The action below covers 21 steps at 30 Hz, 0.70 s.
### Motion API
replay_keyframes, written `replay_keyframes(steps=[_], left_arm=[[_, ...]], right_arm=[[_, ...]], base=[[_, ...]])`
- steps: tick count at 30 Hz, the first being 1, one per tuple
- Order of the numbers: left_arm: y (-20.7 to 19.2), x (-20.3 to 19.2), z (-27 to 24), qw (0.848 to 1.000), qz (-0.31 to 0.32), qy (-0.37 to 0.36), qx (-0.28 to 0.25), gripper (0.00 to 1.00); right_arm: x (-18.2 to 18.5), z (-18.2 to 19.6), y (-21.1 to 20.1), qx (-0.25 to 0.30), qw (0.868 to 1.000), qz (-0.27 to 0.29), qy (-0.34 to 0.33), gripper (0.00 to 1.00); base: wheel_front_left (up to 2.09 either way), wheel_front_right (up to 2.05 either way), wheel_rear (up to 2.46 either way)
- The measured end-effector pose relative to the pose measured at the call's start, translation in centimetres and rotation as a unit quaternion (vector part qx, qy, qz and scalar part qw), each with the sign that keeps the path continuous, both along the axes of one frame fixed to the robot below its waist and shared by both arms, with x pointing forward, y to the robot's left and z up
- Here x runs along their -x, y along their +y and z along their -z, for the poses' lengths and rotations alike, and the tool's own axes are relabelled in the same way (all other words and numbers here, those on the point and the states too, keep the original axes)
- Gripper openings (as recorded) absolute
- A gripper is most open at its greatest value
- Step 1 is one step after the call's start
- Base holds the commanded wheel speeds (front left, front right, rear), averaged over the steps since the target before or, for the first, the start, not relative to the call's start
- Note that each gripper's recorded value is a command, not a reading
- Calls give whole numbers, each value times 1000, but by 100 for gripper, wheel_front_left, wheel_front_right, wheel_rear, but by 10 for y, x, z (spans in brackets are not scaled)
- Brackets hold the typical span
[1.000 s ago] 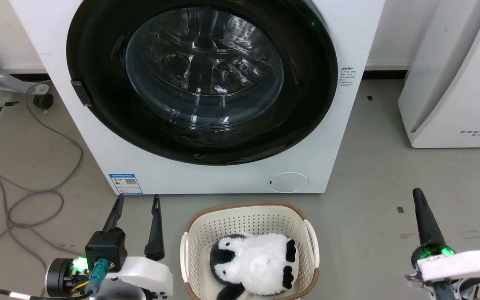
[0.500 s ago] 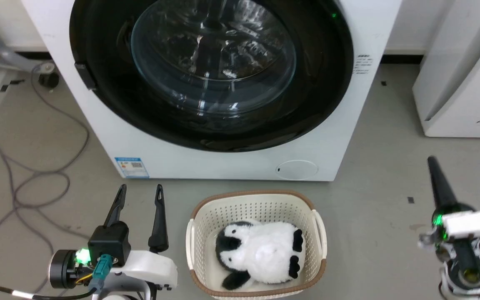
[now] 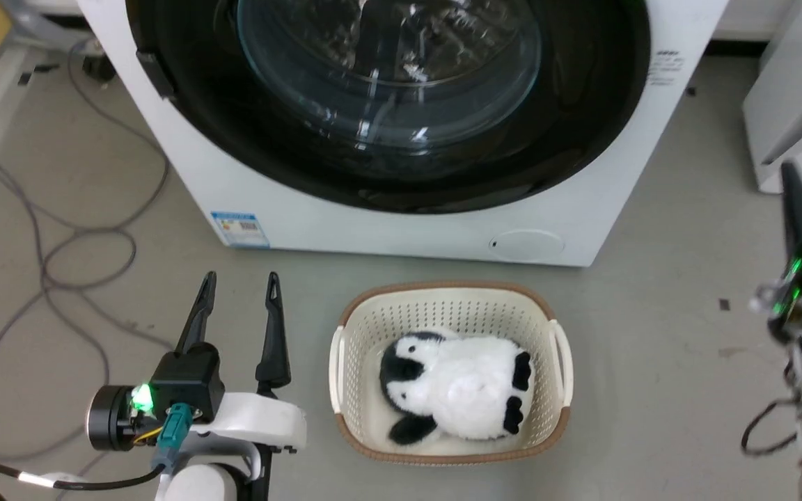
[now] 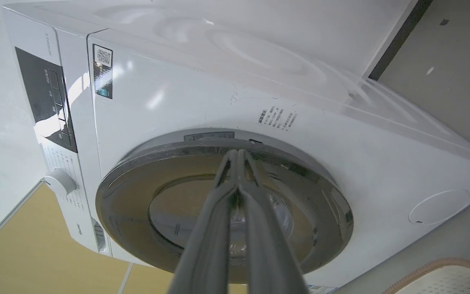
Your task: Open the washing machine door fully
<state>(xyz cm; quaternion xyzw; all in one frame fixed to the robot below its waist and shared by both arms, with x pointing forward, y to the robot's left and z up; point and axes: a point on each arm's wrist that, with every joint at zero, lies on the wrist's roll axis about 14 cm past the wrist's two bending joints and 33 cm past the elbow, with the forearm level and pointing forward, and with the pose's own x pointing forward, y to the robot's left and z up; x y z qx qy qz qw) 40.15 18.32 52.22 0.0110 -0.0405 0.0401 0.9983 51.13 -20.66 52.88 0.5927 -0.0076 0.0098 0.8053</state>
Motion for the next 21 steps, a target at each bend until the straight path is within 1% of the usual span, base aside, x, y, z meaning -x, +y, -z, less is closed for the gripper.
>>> replay_keyframes(steps=[9,21], left_arm=[[7,-12,9,1000,-14,5,-3,100],[18,-24,23,999,-36,14,-9,100]], right_arm=[[-56,-11,3,-21,1000,-6,-10,0],[-120,-11,31,-50,998,-46,-2,0]], base=[[0,0,0],[0,0,0]])
